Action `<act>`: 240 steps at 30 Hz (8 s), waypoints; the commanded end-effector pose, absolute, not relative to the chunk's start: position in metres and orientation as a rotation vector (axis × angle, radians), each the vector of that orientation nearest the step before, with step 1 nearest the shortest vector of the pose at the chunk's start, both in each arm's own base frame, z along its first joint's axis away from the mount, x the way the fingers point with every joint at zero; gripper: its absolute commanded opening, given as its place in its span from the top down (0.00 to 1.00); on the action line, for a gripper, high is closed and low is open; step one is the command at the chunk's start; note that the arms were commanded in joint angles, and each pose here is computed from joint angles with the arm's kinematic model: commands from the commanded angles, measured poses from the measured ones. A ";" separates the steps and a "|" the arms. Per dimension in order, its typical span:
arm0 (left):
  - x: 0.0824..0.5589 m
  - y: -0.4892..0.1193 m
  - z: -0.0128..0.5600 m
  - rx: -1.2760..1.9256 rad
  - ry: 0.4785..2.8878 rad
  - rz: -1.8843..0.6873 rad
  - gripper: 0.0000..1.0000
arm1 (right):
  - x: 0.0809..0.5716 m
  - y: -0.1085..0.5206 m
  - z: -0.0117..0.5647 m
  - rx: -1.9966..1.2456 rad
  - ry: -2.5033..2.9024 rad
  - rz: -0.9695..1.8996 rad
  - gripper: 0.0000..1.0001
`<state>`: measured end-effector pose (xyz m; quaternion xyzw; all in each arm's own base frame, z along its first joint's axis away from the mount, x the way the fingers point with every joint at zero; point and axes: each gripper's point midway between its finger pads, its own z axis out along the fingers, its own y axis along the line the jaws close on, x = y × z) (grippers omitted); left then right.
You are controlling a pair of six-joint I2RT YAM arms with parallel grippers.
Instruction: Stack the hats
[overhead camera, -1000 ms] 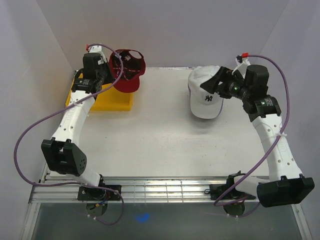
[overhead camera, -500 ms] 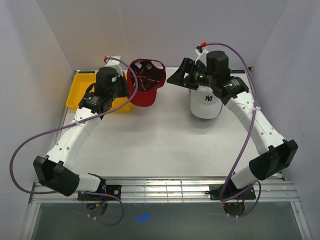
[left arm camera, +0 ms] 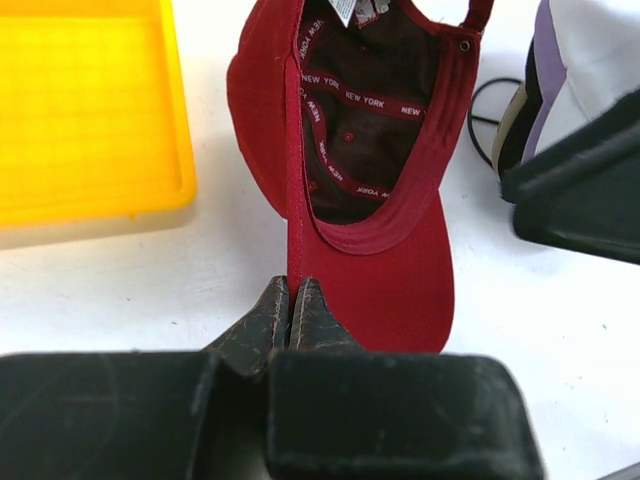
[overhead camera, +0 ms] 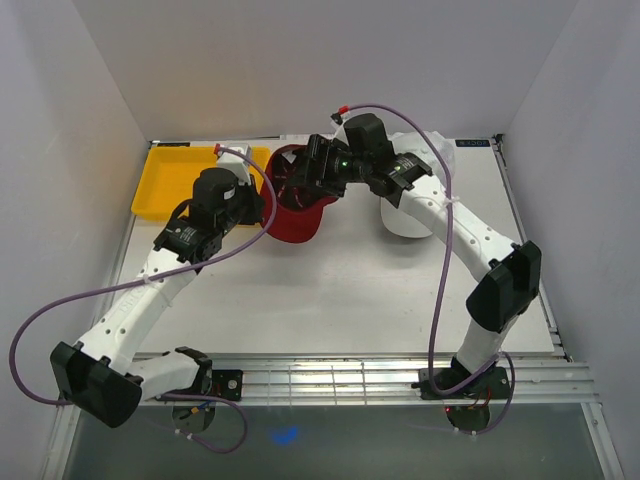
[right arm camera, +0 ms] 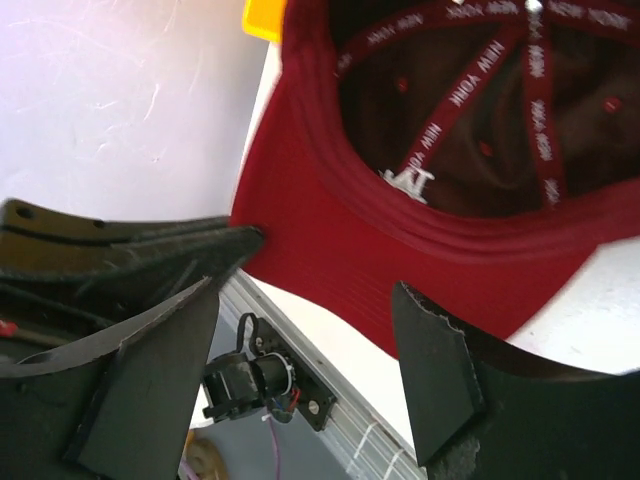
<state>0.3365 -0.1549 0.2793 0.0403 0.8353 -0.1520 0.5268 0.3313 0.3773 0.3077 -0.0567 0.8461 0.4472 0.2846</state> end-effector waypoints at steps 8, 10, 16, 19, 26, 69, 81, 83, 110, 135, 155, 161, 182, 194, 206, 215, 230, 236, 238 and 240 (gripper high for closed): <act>0.316 -0.171 0.271 0.129 1.976 -0.436 1.00 | 0.341 0.421 0.304 -0.133 2.270 1.218 0.25; 0.313 -0.172 0.269 0.135 1.977 -0.438 1.00 | 0.343 0.427 0.296 -0.130 2.288 1.205 0.25; 0.306 -0.175 0.264 0.143 1.985 -0.456 1.00 | 0.353 0.435 0.277 -0.129 2.342 1.158 0.26; 0.303 -0.177 0.258 0.150 1.996 -0.459 1.00 | 0.357 0.440 0.278 -0.137 2.340 1.155 0.28; 0.302 -0.177 0.255 0.154 1.998 -0.444 1.00 | 0.356 0.443 0.259 -0.149 2.390 1.122 0.53; 0.328 -0.174 0.437 -0.323 1.731 -0.961 0.33 | 0.360 0.305 0.532 -0.227 1.576 1.751 0.92; 0.372 -0.209 0.420 -0.232 1.617 -1.648 0.33 | 0.344 0.233 0.573 -0.200 1.346 1.972 0.92; 0.380 -0.215 0.424 -0.203 1.591 -1.691 0.33 | 0.343 0.232 0.570 -0.199 1.352 1.973 0.92; 0.360 -0.279 0.425 -0.167 1.408 -1.988 0.32 | 0.329 0.198 0.549 -0.133 1.240 2.103 0.92; 0.342 -0.304 0.429 -0.102 1.341 -2.137 0.30 | 0.330 0.195 0.539 -0.121 1.212 2.136 0.92; 0.336 -0.311 0.448 -0.106 1.191 -2.296 0.68 | 0.344 0.176 0.481 -0.048 1.342 2.037 0.92; 0.351 -0.333 0.449 -0.090 1.211 -2.329 1.00 | 0.353 0.162 0.472 -0.029 1.464 1.923 0.79; 0.405 -0.384 0.431 -0.251 1.120 -2.424 1.00 | 0.333 0.159 0.438 0.077 1.681 1.770 0.36; 0.408 -0.394 0.417 -0.298 1.155 -2.428 1.00 | 0.323 0.147 0.407 0.166 1.734 1.712 0.62; 0.413 -0.407 0.391 -0.367 1.251 -2.437 0.87 | 0.332 0.137 0.408 0.310 1.690 1.752 0.92; 0.427 -0.420 0.380 -0.399 1.321 -2.445 0.82 | 0.346 0.128 0.390 0.353 1.691 1.758 0.92; 0.444 -0.440 0.330 -0.435 1.452 -2.435 0.82 | 0.359 0.115 0.343 0.385 1.728 1.722 0.92; 0.438 -0.437 0.316 -0.451 1.480 -2.429 0.82 | 0.357 0.110 0.329 0.413 1.744 1.717 0.92; 0.436 -0.436 0.310 -0.459 1.494 -2.421 0.83 | 0.356 0.108 0.323 0.431 1.749 1.716 0.92; 0.434 -0.434 0.304 -0.471 1.503 -2.417 0.84 | 0.355 0.107 0.320 0.433 1.754 1.715 0.92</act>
